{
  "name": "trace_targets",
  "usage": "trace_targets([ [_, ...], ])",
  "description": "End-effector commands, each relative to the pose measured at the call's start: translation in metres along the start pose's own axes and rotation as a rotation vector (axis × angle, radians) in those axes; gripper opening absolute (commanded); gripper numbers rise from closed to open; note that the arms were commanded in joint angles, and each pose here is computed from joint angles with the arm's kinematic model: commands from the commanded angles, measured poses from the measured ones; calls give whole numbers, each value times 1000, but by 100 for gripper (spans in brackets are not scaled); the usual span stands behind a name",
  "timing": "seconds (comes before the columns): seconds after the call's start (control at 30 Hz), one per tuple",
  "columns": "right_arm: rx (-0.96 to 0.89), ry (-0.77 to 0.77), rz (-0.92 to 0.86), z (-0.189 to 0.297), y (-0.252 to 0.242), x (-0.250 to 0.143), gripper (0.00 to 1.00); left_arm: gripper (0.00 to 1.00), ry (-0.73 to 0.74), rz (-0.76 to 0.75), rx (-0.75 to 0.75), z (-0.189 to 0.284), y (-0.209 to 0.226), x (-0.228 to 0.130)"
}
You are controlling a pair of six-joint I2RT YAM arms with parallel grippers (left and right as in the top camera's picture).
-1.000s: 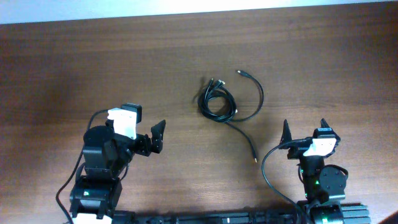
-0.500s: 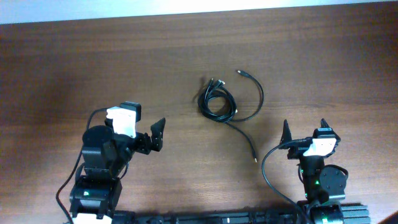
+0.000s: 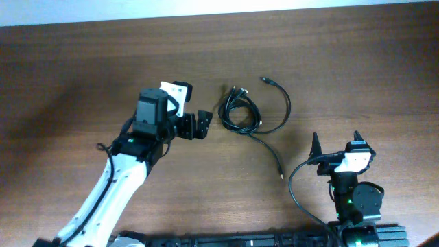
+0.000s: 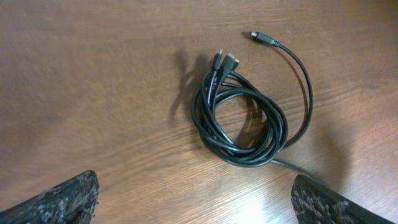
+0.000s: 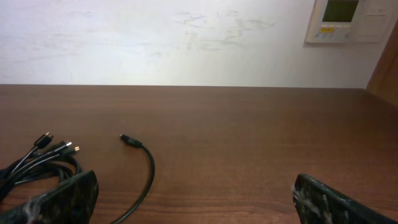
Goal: Untangle cables
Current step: 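Reach the left gripper to the black cable bundle and grasp it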
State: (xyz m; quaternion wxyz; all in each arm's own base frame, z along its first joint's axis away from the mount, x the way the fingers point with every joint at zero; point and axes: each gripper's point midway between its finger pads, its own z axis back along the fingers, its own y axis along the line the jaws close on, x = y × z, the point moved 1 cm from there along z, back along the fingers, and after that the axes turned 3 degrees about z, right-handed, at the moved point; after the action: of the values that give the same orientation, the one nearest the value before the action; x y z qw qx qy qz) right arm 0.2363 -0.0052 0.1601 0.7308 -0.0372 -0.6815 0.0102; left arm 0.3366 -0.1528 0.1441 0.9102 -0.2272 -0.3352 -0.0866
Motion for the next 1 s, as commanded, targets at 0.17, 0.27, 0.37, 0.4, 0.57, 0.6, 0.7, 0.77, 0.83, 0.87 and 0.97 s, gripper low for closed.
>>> trace_targets([
  [0.17,21,145,0,17,0,6,99,99,139,360,-33,-60,-19,-32],
  [0.27,33,218,-65,23,2,11,98,100,150,320,-63,-74,-35,-39],
  [0.37,54,304,-67,24,5,15,98,88,170,327,-85,-84,-49,-48],
  [0.4,58,366,-66,24,5,18,98,87,182,358,-79,-89,-53,-53],
  [0.57,103,560,-71,17,12,21,98,84,183,441,19,-100,-57,-70],
  [0.6,139,598,-81,13,18,24,99,79,167,425,38,-101,-59,-71],
  [0.7,219,644,-107,4,32,27,98,79,88,162,25,-103,-64,-55],
  [0.77,258,682,-123,1,39,20,98,82,52,-16,1,-102,-72,-38],
  [0.83,283,694,-132,-2,43,18,98,87,27,-180,-37,-100,-82,-23],
  [0.87,289,697,-136,-3,44,17,98,89,17,-238,-42,-100,-85,-20],
  [0.97,285,694,-133,-4,44,17,98,91,6,-293,-54,-100,-89,-17],
])
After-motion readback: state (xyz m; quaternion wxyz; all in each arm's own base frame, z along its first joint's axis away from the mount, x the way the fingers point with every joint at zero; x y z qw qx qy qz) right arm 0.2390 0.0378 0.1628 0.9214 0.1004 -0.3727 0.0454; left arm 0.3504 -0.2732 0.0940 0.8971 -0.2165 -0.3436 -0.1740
